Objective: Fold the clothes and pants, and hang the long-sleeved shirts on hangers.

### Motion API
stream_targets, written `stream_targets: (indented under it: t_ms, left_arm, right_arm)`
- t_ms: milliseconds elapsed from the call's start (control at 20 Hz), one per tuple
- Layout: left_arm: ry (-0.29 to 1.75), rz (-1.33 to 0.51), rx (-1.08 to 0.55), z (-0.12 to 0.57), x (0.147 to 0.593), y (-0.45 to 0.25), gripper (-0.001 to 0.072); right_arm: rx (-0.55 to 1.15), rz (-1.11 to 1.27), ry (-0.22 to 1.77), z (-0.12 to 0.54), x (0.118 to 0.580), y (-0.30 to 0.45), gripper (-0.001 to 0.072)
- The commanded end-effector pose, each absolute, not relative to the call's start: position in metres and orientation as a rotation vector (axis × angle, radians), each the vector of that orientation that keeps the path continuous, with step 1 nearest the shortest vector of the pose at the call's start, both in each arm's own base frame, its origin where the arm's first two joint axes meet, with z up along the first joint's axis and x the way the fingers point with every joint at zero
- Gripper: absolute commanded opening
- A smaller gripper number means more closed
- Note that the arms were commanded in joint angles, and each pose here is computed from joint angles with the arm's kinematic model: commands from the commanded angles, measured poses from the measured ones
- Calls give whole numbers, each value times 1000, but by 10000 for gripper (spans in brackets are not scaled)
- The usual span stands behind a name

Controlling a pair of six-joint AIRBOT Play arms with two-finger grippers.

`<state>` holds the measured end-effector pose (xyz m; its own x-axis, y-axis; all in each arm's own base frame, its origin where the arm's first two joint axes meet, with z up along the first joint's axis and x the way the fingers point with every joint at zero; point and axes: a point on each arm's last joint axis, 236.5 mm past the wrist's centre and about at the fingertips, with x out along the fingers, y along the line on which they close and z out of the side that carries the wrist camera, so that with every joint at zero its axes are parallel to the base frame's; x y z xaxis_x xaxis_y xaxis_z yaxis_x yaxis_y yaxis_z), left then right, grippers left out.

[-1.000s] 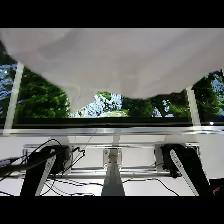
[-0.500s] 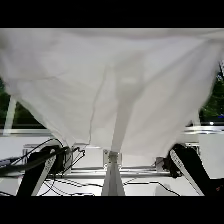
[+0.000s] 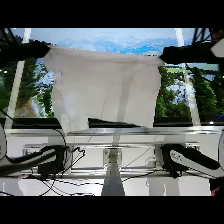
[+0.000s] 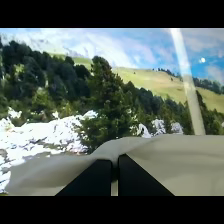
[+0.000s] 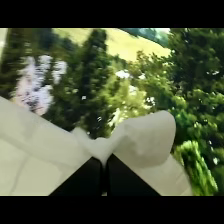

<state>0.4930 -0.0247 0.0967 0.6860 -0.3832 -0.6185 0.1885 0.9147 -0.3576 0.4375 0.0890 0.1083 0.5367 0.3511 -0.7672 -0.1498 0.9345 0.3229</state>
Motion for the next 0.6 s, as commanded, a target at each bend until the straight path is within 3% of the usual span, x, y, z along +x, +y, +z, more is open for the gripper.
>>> stream_targets:
  t_ms: [0, 250, 550]
  left_arm:
    - [822, -322, -301, 39, 511, -22, 16]
    - [902, -325, -139, 15, 498, -9, 16]
    - [1227, -448, -25, -26, 426, -11, 16]
  right_arm:
    - [255, 221, 969, 39, 485, 77, 11]
    - [220, 201, 1036, 8, 483, 70, 12]
    - [145, 235, 1332, -21, 418, 67, 11]
